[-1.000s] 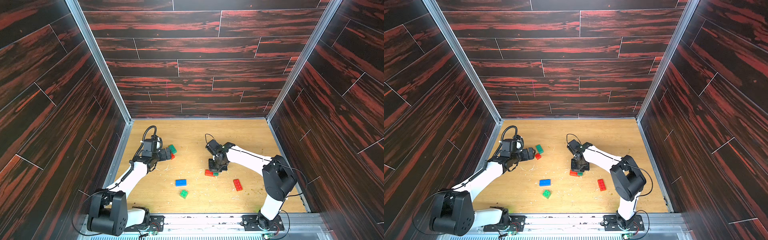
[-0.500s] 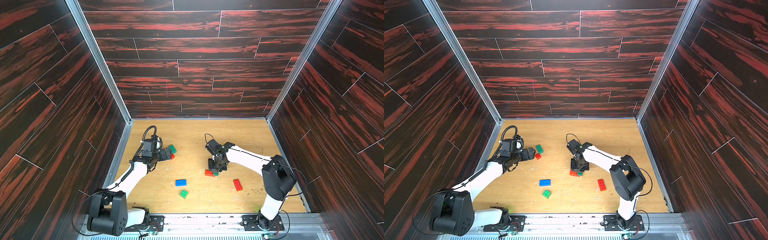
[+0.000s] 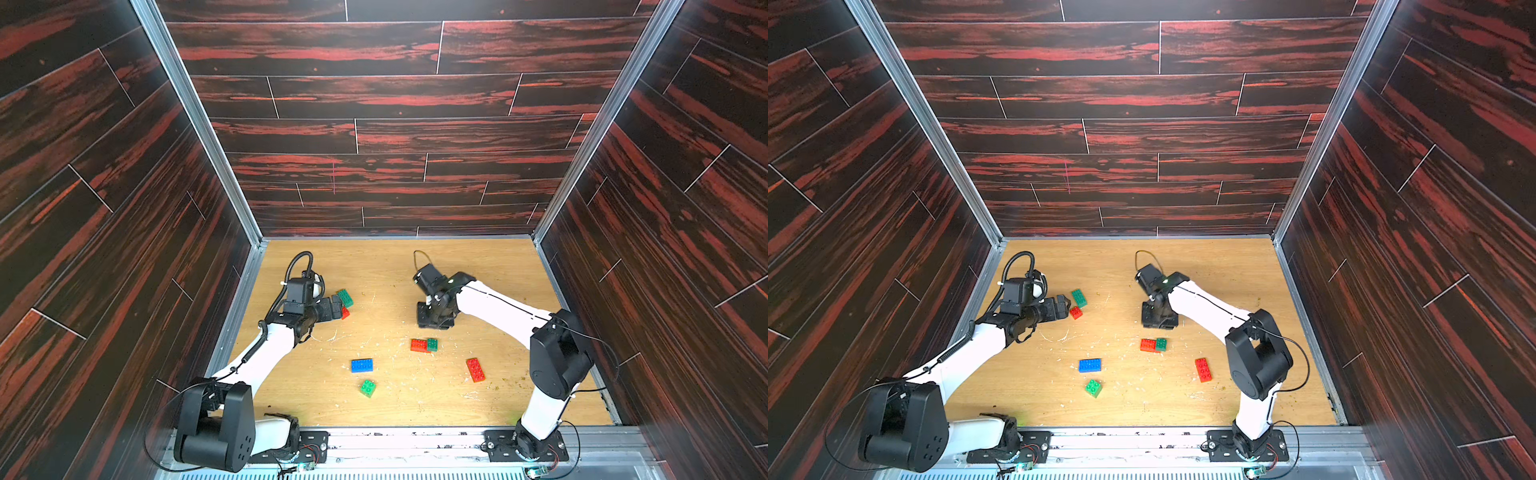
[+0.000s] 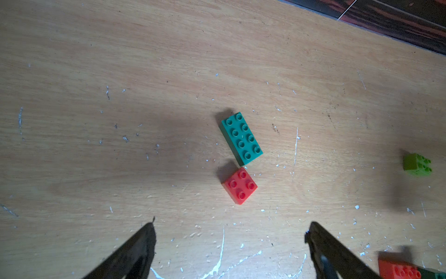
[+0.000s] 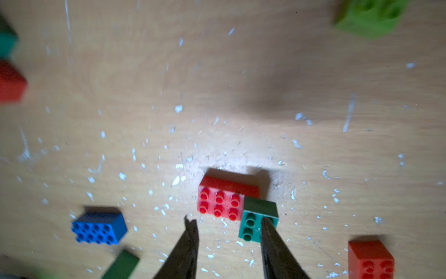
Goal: Assemble a carrot with lego
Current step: Pick up the lego brick from the center of the board.
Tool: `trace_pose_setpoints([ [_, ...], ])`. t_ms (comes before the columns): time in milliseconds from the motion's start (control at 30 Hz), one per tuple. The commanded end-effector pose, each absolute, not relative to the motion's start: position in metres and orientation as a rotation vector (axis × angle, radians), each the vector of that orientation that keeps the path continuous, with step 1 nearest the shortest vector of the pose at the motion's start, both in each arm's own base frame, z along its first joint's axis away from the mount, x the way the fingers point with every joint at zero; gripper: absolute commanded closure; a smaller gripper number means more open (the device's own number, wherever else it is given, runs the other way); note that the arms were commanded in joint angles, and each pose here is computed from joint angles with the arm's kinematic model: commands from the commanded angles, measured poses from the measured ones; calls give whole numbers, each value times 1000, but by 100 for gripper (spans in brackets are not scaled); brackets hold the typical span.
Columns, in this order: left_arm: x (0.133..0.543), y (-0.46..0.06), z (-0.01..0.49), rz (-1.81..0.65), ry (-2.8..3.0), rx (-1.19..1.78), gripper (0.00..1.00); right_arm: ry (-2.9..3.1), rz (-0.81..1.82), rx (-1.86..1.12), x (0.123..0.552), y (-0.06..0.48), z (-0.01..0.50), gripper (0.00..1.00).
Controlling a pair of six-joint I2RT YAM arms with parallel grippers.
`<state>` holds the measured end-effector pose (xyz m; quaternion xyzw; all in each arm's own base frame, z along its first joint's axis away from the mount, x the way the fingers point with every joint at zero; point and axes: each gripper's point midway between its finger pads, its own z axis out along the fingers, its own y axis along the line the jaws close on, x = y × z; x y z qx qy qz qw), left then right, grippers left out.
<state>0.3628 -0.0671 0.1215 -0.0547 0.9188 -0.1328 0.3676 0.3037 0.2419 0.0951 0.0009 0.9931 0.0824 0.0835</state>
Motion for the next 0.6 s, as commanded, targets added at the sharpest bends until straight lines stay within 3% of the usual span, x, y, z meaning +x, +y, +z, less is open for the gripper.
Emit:
trace_pose_setpoints([
  [0, 358, -68, 124, -351, 2346, -147, 1, 2974, 182, 100, 323, 212, 98, 46],
  [200, 358, -70, 124, -367, 2348, -143, 1, 2979, 148, 268, 373, 175, 85, 36],
  [567, 357, -73, 122, -382, 2356, -136, 1, 3008, 90, 319, 427, 156, 51, 35],
])
